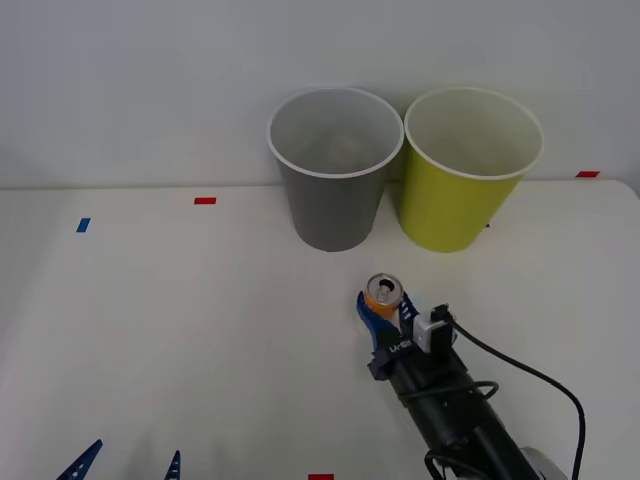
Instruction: Put cans in the gray bin and PET bottles in the light green bin.
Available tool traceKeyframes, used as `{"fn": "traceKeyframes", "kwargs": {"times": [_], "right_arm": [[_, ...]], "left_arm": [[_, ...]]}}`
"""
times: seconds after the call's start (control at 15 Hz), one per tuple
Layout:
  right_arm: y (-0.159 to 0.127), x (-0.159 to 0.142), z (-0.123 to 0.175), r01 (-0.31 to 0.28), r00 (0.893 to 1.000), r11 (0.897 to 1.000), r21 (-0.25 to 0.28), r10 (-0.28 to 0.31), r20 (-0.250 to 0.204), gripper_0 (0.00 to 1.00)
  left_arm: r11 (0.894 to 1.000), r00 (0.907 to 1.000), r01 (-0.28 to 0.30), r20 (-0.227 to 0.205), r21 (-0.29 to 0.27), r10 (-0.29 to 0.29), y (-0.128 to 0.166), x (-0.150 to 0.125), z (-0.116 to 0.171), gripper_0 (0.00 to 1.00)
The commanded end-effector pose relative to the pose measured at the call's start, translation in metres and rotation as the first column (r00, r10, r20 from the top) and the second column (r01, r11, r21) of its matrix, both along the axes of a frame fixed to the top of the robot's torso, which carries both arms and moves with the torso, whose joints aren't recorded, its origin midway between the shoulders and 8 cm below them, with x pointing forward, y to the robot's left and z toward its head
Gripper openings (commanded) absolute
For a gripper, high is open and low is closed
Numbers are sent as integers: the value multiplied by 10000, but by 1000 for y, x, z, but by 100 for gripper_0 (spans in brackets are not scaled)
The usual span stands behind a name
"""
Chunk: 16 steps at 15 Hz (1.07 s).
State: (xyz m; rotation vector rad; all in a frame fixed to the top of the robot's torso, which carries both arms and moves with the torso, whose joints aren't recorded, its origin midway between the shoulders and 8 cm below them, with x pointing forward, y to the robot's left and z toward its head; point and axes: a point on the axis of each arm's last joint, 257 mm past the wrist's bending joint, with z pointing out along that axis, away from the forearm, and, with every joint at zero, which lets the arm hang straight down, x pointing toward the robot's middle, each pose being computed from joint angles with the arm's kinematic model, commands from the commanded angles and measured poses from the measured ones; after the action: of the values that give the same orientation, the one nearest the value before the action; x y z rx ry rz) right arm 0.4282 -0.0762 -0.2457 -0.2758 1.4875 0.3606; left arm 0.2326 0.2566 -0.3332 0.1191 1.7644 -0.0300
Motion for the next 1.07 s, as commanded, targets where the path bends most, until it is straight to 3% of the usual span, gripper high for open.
{"fn": "traceKeyframes", "kwargs": {"times": [0.07,0.2,0.47,0.67,0.73,0.8,0.93,1.0,1.07], "right_arm": [[-2,4,10,-29,9917,9982,-596,-48,-1284,9],[-6,4,27,-40,9819,9969,-790,-110,-1889,9],[-10,2,49,-59,9636,9968,-798,-157,-2670,8],[-11,-2,80,-296,9436,9939,-1063,-73,-3311,7],[-8,-5,91,-524,9305,9944,-922,151,-3660,7],[-5,-7,101,-723,9240,9947,-729,393,-3804,7],[5,-7,120,-1409,9014,9899,140,1341,-4117,7],[8,-5,136,-1764,8995,9841,215,1700,-4026,7],[10,-2,147,-1993,9055,9799,33,1854,-3816,7]], "left_arm": [[10000,10000,0,0,0,0,0,0,0,100],[10000,10000,0,0,0,0,0,0,0,100],[10000,10000,0,0,0,0,0,0,0,100],[10000,10000,0,0,0,0,0,0,0,100],[10000,10000,0,0,0,0,0,0,0,100],[10000,10000,0,0,0,0,0,0,0,100],[10000,10000,0,0,0,0,0,0,0,100],[10000,10000,0,0,0,0,0,0,0,100],[10000,10000,0,0,0,0,0,0,0,100]]}}
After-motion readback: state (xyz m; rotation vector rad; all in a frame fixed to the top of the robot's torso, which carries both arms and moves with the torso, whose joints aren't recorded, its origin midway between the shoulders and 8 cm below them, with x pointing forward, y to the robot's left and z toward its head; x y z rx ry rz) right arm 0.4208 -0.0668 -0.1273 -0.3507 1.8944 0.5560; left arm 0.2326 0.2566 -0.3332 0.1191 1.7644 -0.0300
